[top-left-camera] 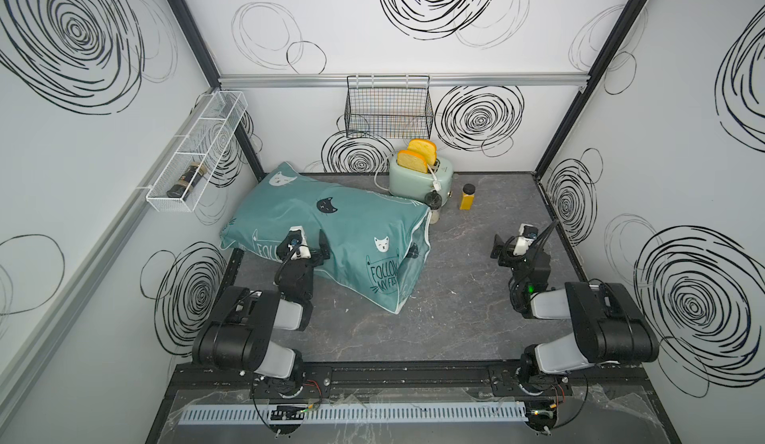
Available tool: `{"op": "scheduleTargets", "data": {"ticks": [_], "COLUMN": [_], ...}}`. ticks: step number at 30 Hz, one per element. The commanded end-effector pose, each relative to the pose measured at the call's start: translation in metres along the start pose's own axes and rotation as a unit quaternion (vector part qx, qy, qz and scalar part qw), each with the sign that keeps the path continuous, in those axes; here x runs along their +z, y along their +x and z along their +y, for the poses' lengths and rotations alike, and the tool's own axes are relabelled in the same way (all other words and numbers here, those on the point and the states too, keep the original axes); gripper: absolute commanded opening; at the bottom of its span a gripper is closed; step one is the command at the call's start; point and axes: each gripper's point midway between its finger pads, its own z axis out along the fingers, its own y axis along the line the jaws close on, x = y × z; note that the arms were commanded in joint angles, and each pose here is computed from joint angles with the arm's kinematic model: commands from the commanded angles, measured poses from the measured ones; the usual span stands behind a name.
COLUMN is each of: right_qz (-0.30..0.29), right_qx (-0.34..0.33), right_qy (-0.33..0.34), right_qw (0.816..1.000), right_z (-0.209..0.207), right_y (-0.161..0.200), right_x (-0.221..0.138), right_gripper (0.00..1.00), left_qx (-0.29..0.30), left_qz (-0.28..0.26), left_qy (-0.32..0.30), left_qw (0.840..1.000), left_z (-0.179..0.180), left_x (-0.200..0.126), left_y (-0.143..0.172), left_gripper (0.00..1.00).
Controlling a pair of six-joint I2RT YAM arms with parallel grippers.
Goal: Zip up pillowcases
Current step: Adjust the pillowcase at the center of the board.
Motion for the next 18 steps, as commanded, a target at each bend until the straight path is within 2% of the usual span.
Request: {"op": "scheduleTargets", "data": {"ticks": [1, 7, 11, 16, 18], "right_qz": [-0.015, -0.017, -0.009, 0.016, 0.017], "right_qx": [-0.003, -0.005, -0.016, 0.009, 0.023], "right_qy": [-0.001, -0.002, -0.007, -0.011, -0.02], "right_qw": [1.0, 1.0, 1.0, 1.0, 0.999], "right_z": [0.002, 0.002, 0.008, 0.012, 0.014], "right_y": [-0.012, -0.012, -0.018, -0.052, -0.068], "right_x": [0.002, 0.001, 0.002, 0.004, 0.0], "right_gripper": [0.98, 0.97, 0.98, 0.98, 0.98], "left_qx": [0.006, 0.005, 0.005, 0.015, -0.024], "left_qz": [-0.007, -0.01, -0.029, -0.012, -0.013], "left_qy": [0.009, 0.008, 0.007, 0.014, 0.015], "left_qw": [1.0, 1.0, 1.0, 1.0, 1.0], "left_z": [-0.005, -0.004, -0.004, -0.014, -0.016], "left_x": [0.0, -0.002, -0.011, -0.006, -0.005], "left_y": [-0.003, -0.004, -0.017, -0.043, -0.062], "left_gripper": [0.96, 0.96, 0.96, 0.96, 0.96]}}
